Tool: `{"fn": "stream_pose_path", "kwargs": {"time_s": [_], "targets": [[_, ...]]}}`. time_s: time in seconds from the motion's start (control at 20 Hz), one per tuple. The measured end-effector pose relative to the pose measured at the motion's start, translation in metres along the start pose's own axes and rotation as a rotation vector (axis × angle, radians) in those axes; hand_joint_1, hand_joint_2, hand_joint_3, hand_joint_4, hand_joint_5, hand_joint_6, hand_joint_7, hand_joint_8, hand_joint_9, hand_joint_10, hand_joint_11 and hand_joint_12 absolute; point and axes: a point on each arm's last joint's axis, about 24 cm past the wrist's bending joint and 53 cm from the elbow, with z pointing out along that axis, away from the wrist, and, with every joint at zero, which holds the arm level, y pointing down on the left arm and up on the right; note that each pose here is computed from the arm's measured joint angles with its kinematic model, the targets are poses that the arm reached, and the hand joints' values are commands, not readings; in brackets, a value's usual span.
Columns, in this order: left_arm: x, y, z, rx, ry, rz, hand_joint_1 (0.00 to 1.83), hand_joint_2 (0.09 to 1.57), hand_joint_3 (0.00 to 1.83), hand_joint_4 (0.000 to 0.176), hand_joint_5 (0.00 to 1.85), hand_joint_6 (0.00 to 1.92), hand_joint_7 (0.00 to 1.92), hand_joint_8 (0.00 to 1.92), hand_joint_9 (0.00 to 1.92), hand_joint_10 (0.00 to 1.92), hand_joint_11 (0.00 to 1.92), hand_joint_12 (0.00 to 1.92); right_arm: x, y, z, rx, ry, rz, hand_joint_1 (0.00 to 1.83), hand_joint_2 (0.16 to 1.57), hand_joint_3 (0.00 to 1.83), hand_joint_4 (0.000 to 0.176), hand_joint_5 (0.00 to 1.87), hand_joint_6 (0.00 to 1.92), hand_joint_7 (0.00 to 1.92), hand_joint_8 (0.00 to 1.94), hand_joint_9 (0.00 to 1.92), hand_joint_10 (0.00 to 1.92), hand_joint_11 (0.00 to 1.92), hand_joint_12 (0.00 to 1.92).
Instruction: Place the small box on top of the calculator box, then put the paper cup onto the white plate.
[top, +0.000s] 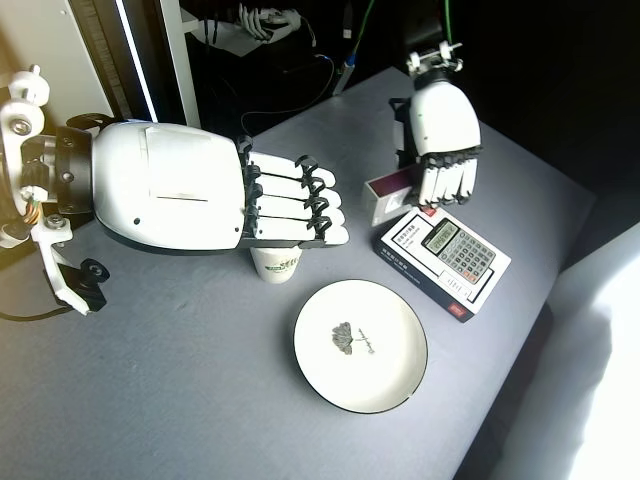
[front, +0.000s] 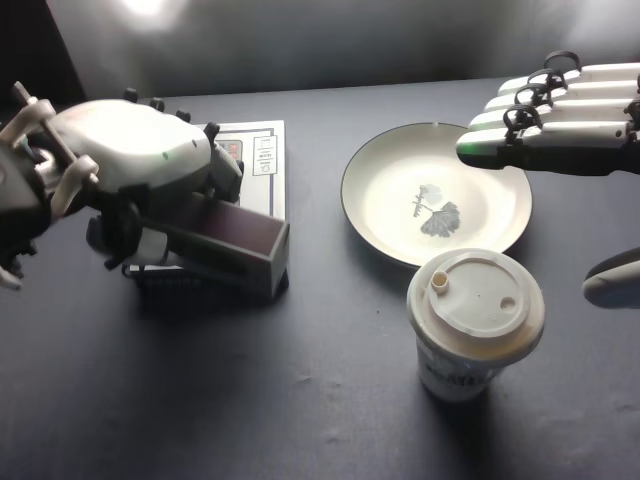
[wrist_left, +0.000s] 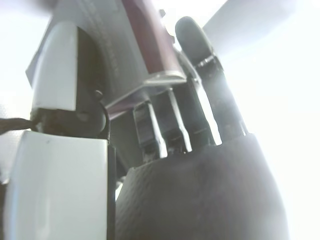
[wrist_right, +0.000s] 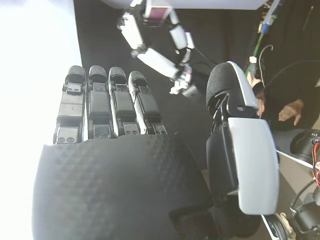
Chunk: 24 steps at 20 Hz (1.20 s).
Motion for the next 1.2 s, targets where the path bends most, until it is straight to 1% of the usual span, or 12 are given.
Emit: {"fn": "stream_pose_path", "kwargs": {"time_s": [0.1, 0.15, 0.2, 0.25, 0.4, 0.5, 0.6, 0.7, 0.9, 1.05, 1.15, 1.2], "targets": [[-0.005, 0.006, 0.008, 0.000, 0.006, 0.010, 1.36, 1.18, 0.00, 0.000, 0.75, 1.11, 0.92, 1.11, 0.77, 1.46, 0.48, 1.25, 0.000, 0.000, 0.000, 0.000, 0.000, 0.000, 0.36, 1.22, 0.00, 0.000, 0.00, 0.00, 0.00, 0.00, 0.00, 0.00, 0.00, 0.00], [-0.008, 0.009, 0.012, -0.002, 0.009, 0.017, 1.36, 1.18, 0.00, 0.000, 0.74, 1.13, 0.93, 1.11, 0.78, 1.44, 0.49, 1.25, 0.000, 0.000, 0.000, 0.000, 0.000, 0.000, 0.30, 1.23, 0.00, 0.000, 0.00, 0.00, 0.00, 0.00, 0.00, 0.00, 0.00, 0.00], [-0.012, 0.012, 0.017, -0.003, 0.004, 0.019, 1.36, 1.18, 0.00, 0.000, 0.73, 1.16, 0.92, 1.11, 0.79, 1.43, 0.51, 1.23, 0.000, 0.000, 0.000, 0.000, 0.000, 0.000, 0.32, 1.22, 0.00, 0.000, 0.01, 0.00, 0.00, 0.00, 0.00, 0.00, 0.00, 0.00], [-0.015, 0.015, 0.022, -0.003, -0.002, 0.022, 1.36, 1.18, 0.00, 0.000, 0.74, 1.14, 0.92, 1.11, 0.79, 1.44, 0.53, 1.23, 0.000, 0.000, 0.000, -0.002, 0.000, 0.000, 0.31, 1.22, 0.00, 0.000, 0.02, 0.01, 0.00, 0.00, 0.00, 0.00, 0.00, 0.00], [-0.023, 0.017, 0.032, 0.002, -0.013, 0.015, 1.36, 1.18, 0.00, 0.000, 0.75, 1.12, 0.92, 1.11, 0.78, 1.45, 0.53, 1.25, 0.000, 0.001, 0.000, -0.002, 0.000, 0.000, 0.33, 1.22, 0.00, 0.000, 0.01, 0.00, 0.00, 0.00, 0.00, 0.00, 0.00, 0.00], [-0.029, 0.020, 0.038, -0.004, -0.027, 0.010, 1.36, 1.18, 0.00, 0.000, 0.73, 1.14, 0.91, 1.14, 0.77, 1.45, 0.53, 1.21, 0.000, 0.001, 0.000, -0.005, 0.001, 0.000, 0.35, 1.22, 0.00, 0.000, 0.00, 0.00, 0.00, 0.00, 0.00, 0.00, 0.00, 0.00], [-0.030, 0.024, 0.042, -0.009, -0.029, 0.002, 1.36, 1.19, 0.00, 0.000, 0.72, 1.16, 0.91, 1.15, 0.77, 1.45, 0.49, 1.21, 0.000, 0.001, 0.000, -0.004, 0.001, -0.001, 0.35, 1.22, 0.00, 0.000, 0.01, 0.00, 0.00, 0.00, 0.00, 0.00, 0.00, 0.00], [-0.033, 0.027, 0.043, -0.016, -0.033, -0.002, 1.36, 1.18, 0.00, 0.000, 0.73, 1.14, 0.92, 1.13, 0.79, 1.42, 0.51, 1.19, 0.000, 0.001, 0.000, -0.005, 0.001, 0.000, 0.29, 1.22, 0.00, 0.000, 0.03, 0.01, 0.01, 0.00, 0.00, 0.00, 0.00, 0.00], [-0.032, 0.026, 0.045, -0.015, -0.033, -0.009, 1.36, 1.18, 0.00, 0.000, 0.73, 1.16, 0.93, 1.11, 0.80, 1.39, 0.52, 1.15, 0.000, 0.001, 0.000, -0.005, 0.001, 0.000, 0.30, 1.22, 0.00, 0.000, 0.00, 0.00, 0.00, 0.00, 0.00, 0.00, 0.00, 0.00], [-0.030, 0.026, 0.045, -0.015, -0.029, -0.013, 1.36, 1.18, 0.00, 0.000, 0.75, 1.11, 0.92, 1.12, 0.79, 1.43, 0.52, 1.20, 0.000, 0.001, 0.000, -0.005, 0.001, -0.001, 0.32, 1.22, 0.00, 0.000, 0.05, 0.02, 0.02, 0.01, 0.01, 0.00, 0.00, 0.00], [-0.030, 0.028, 0.045, -0.019, -0.030, -0.020, 1.36, 1.18, 0.00, 0.000, 0.73, 1.12, 0.93, 1.12, 0.79, 1.42, 0.51, 1.22, 0.000, 0.001, 0.000, -0.005, 0.001, -0.001, 0.32, 1.23, 0.00, 0.000, 0.04, 0.01, 0.00, 0.00, 0.00, 0.00, 0.00, 0.00], [-0.029, 0.028, 0.045, -0.020, -0.029, -0.023, 1.36, 1.19, 0.00, 0.000, 0.73, 1.12, 0.91, 1.16, 0.77, 1.45, 0.50, 1.23, 0.000, 0.001, 0.000, -0.006, 0.001, 0.000, 0.32, 1.23, 0.00, 0.000, 0.03, 0.00, 0.00, 0.00, 0.00, 0.00, 0.00, 0.00]]}}
